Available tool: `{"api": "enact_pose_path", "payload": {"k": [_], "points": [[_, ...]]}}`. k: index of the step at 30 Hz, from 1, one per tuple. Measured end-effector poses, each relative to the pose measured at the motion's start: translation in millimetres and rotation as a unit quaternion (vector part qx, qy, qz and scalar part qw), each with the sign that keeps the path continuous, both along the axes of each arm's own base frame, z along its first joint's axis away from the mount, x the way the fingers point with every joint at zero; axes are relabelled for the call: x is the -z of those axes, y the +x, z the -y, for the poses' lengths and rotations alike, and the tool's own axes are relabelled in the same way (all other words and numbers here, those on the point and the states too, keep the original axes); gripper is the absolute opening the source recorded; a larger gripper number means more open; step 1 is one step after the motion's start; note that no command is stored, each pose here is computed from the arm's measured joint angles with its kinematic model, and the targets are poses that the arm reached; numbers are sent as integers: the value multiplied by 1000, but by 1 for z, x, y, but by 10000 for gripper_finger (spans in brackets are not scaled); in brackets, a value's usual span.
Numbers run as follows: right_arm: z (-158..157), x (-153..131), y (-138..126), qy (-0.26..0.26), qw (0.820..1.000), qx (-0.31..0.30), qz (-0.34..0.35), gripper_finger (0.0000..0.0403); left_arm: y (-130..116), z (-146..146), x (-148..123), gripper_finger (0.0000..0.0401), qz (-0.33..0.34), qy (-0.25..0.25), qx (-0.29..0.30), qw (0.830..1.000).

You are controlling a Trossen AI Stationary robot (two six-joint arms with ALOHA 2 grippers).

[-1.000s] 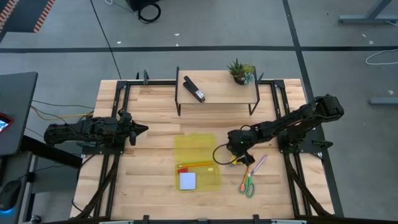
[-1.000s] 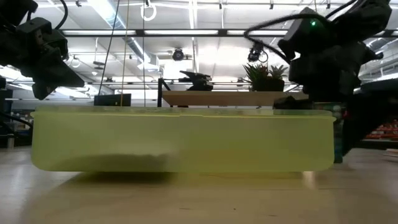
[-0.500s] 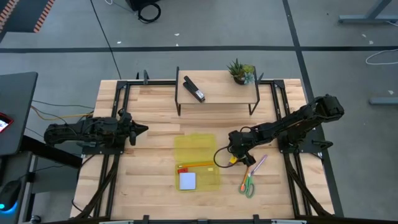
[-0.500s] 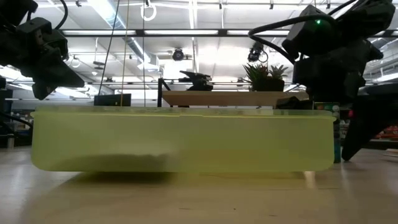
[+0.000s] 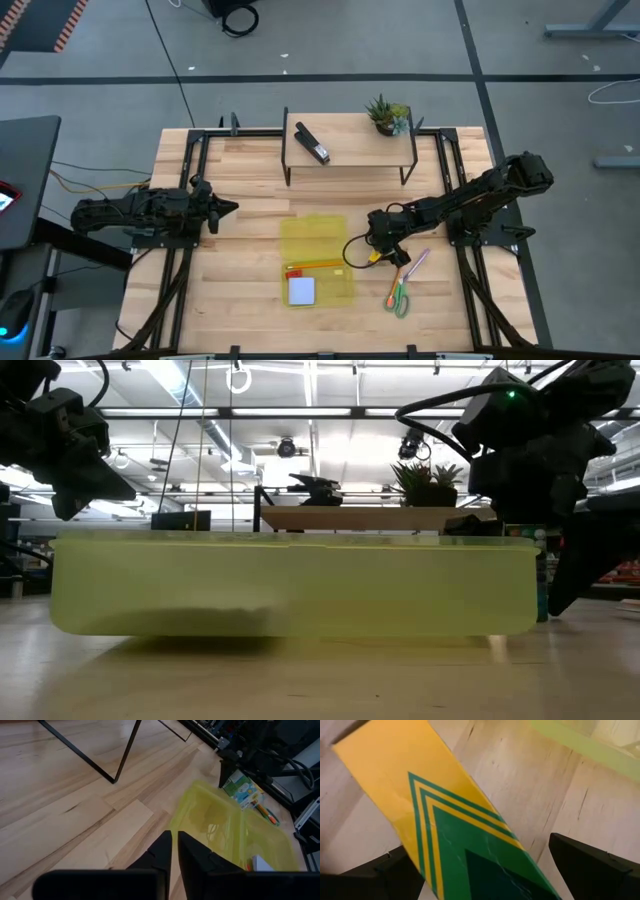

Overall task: Pack school essentials
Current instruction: Put the yellow crayon box into the yellow supply box

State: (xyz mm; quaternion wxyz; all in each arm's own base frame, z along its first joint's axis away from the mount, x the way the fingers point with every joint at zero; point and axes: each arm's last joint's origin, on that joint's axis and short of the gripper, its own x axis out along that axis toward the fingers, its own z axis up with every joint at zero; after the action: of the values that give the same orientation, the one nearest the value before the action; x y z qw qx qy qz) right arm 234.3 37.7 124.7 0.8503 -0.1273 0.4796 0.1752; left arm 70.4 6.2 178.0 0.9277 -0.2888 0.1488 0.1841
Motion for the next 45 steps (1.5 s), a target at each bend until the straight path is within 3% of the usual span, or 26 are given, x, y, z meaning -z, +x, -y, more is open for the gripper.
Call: {"api": "enact_pose_path", "payload": {"k": [4,11,35,45], "points": [[0,0,0,0,1000,-1,0,384,0,0,0,40,0,0,0,1000],[0,0,0,-5,1000,-21,4,324,0,0,0,31,0,0,0,1000],[-2,-7,6,41,999,23,-2,140,0,0,0,28,0,0,0,1000],[-2,-7,6,50,998,37,-4,93,0,0,0,40,0,0,0,1000]]}}
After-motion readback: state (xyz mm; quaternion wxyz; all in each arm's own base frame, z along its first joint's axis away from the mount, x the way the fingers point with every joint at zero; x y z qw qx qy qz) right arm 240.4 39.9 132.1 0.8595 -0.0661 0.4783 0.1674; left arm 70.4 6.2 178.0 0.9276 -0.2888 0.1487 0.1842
